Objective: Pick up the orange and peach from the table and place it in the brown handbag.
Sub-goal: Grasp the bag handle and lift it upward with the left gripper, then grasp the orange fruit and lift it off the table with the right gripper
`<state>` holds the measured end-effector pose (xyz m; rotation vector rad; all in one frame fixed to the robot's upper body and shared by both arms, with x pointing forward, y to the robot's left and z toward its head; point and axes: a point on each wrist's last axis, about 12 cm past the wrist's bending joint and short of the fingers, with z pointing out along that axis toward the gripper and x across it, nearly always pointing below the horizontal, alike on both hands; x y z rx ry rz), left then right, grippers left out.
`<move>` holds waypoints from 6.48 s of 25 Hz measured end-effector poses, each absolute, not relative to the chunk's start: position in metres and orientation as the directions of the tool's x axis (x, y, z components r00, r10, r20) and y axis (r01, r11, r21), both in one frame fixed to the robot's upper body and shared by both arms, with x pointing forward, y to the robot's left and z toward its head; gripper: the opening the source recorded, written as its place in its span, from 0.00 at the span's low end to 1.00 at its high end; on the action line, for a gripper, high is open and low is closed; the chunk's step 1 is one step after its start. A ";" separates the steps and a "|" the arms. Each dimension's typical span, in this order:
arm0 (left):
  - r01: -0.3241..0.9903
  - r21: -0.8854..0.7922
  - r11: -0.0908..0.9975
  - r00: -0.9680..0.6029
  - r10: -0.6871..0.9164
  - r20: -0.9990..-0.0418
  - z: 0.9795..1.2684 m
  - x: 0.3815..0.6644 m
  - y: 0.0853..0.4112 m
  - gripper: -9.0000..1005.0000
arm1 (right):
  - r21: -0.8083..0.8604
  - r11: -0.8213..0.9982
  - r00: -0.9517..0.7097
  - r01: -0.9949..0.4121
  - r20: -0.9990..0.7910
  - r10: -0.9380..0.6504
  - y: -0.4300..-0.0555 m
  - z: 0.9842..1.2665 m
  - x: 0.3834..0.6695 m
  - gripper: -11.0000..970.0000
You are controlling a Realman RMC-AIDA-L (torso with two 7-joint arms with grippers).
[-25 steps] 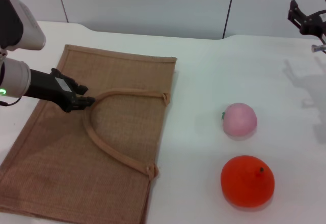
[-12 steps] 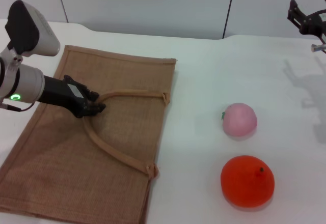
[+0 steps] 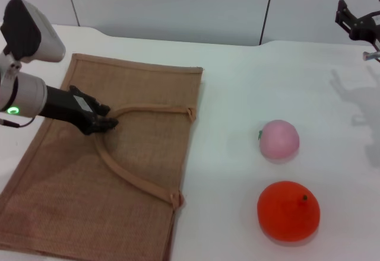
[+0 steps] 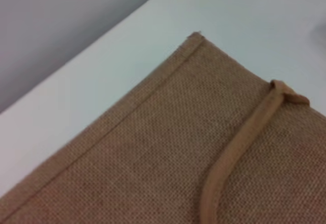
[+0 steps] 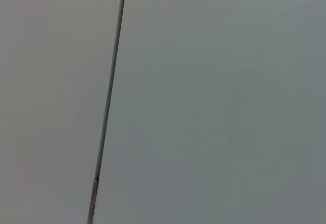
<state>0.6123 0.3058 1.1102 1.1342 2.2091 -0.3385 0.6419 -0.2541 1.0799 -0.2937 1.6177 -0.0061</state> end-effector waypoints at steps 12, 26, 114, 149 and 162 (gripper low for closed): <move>0.799 0.044 0.600 -0.444 0.637 -0.630 1.110 0.612 0.305 0.35 | -0.182 0.966 -0.038 -0.186 -0.981 -0.192 -0.254 1.080 0.642 0.88; 0.788 0.041 0.614 -0.457 0.628 -0.630 1.109 0.611 0.309 0.35 | -0.182 0.966 -0.039 -0.185 -0.981 -0.192 -0.254 1.080 0.642 0.88; 0.693 0.337 0.638 -0.123 0.564 -0.816 1.312 0.589 0.311 0.12 | -0.335 0.796 -0.267 -0.504 -0.816 -0.513 -0.194 1.154 0.603 0.86; 0.737 0.345 0.581 -0.104 0.602 -0.792 1.304 0.593 0.299 0.12 | -0.101 0.649 -0.569 -0.754 -0.394 -0.722 -0.181 1.205 0.519 0.86; 0.726 0.347 0.593 -0.129 0.613 -0.779 1.300 0.595 0.303 0.12 | -0.025 0.602 -0.566 -0.798 -0.311 -0.763 -0.177 1.202 0.507 0.85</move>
